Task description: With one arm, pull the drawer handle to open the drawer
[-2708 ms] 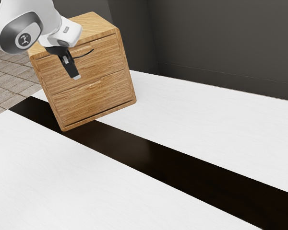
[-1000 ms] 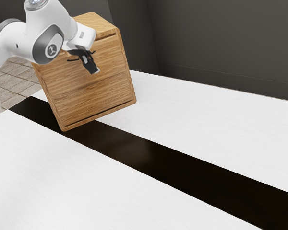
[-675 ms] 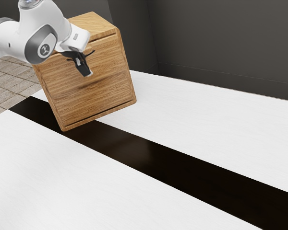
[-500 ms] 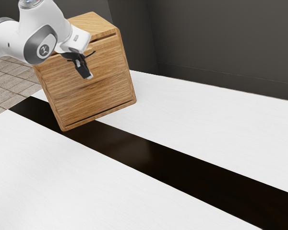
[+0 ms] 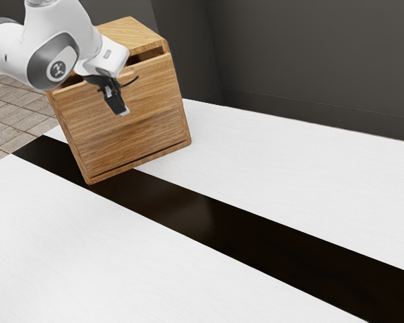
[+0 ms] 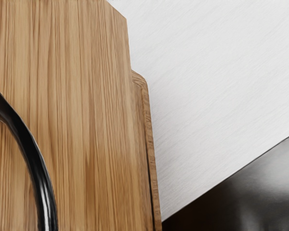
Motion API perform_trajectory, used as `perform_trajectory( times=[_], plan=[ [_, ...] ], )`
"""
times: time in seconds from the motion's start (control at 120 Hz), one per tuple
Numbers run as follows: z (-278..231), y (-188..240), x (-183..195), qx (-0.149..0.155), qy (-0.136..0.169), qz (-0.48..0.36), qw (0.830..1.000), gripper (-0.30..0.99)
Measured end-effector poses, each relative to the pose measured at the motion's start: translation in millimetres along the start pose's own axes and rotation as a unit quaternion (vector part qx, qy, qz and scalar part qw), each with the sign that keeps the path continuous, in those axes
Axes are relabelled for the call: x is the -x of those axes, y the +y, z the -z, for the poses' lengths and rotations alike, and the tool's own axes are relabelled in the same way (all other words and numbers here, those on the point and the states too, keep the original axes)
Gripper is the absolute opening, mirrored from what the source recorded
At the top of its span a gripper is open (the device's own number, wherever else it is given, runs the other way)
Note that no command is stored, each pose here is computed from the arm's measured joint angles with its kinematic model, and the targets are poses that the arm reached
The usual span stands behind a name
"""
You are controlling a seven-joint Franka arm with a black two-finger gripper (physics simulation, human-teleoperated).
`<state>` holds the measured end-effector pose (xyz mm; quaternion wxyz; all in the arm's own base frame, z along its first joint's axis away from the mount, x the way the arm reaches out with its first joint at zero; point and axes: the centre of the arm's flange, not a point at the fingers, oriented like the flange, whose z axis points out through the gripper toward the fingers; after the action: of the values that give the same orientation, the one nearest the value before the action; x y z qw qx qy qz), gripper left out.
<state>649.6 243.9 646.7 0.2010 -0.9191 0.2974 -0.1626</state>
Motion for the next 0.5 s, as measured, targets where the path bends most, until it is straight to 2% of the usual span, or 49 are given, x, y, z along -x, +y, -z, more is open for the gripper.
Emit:
perform_trajectory(
  times=[0.183, 0.225, 0.4, 0.5],
  plan=[
    [0, 17, -10, 0.007, -0.007, -0.010, 1.000, 0.74],
    [2, 22, -13, 0.006, -0.010, -0.014, 1.000, 0.69],
    [12, 35, -21, -0.002, -0.021, -0.023, 1.000, 0.68],
    [8, 41, -19, 0.004, -0.028, -0.023, 0.999, 0.69]
  ],
)
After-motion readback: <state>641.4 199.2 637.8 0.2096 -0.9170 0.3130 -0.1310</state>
